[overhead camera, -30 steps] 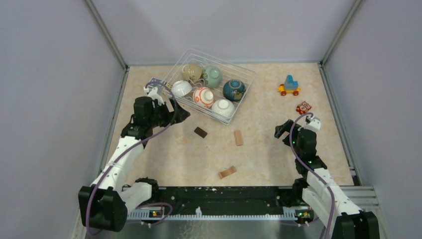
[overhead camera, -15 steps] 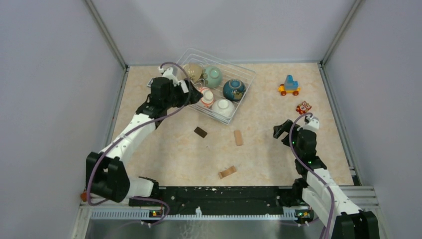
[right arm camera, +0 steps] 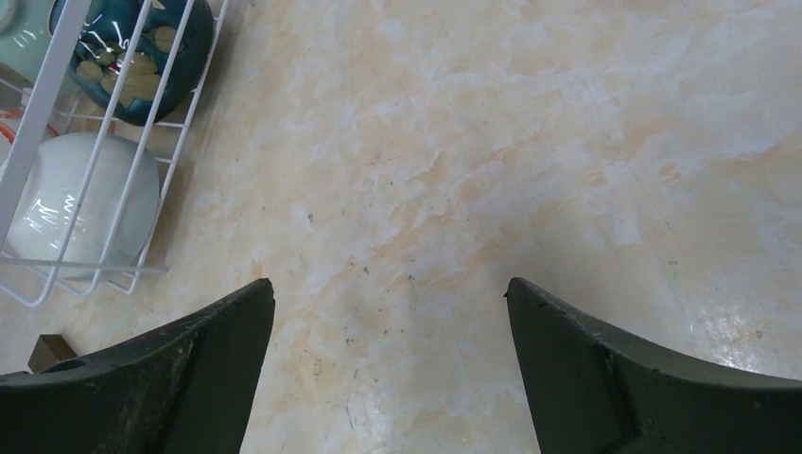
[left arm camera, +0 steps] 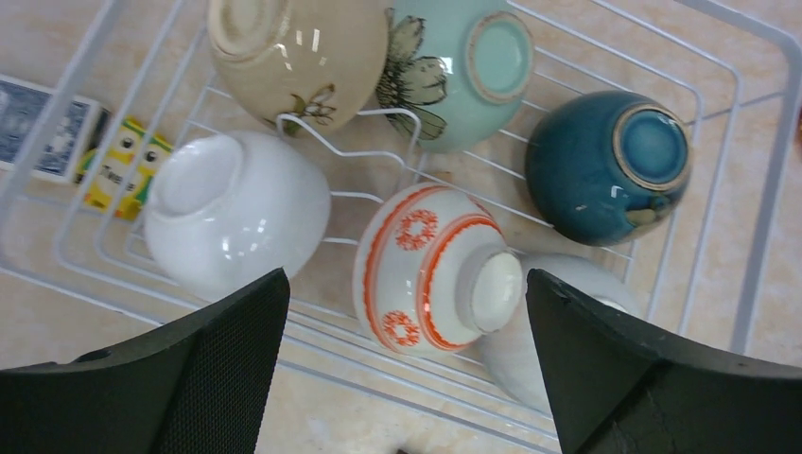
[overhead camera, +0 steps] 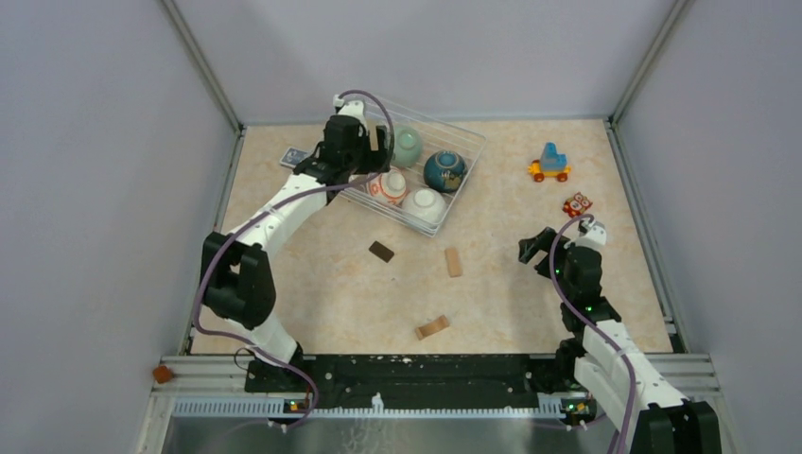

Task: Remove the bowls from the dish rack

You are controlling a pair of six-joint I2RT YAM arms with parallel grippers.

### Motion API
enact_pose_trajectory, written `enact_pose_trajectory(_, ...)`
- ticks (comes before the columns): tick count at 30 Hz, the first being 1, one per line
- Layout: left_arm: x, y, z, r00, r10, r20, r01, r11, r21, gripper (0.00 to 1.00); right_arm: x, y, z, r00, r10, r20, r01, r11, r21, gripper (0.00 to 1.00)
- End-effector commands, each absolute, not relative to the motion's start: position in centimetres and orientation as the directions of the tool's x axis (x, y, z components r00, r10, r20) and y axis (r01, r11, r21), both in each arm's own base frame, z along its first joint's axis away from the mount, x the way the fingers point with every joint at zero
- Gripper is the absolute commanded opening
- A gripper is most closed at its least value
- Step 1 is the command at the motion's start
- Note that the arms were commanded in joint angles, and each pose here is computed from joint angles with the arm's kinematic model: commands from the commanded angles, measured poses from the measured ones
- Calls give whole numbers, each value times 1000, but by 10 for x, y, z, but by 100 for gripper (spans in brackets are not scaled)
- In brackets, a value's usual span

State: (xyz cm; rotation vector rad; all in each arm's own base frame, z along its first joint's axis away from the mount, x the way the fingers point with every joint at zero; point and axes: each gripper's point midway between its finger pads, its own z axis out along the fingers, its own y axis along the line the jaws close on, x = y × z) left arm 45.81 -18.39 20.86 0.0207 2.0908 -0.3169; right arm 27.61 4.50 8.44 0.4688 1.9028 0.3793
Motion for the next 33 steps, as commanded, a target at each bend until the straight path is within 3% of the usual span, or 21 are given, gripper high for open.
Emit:
enact_pose_trajectory(1, 484, -155, 246, -405, -5, -914, 101, 994, -51, 98, 280, 48, 94, -305, 492, -816, 113, 869, 482, 92)
enact_pose_trajectory(6, 490, -139, 246, -408, 133, -903, 118, 989, 92, 99, 280, 48, 94, -306, 492, -815, 114, 869, 482, 92)
enact_pose_trajectory(10, 491, -127, 242, -437, 150, -887, 97, 988, 119, 99, 280, 48, 94, -303, 495, -814, 116, 867, 484, 92)
enact_pose_trajectory(17, 496, -112, 219, -516, 336, -788, 151, 941, 302, 99, 280, 48, 94, -303, 496, -814, 116, 867, 485, 92)
enact_pose_trajectory(33, 524, -127, 156, -665, 474, -577, 329, 879, 344, 99, 280, 46, 94, -300, 492, -817, 121, 870, 479, 93)
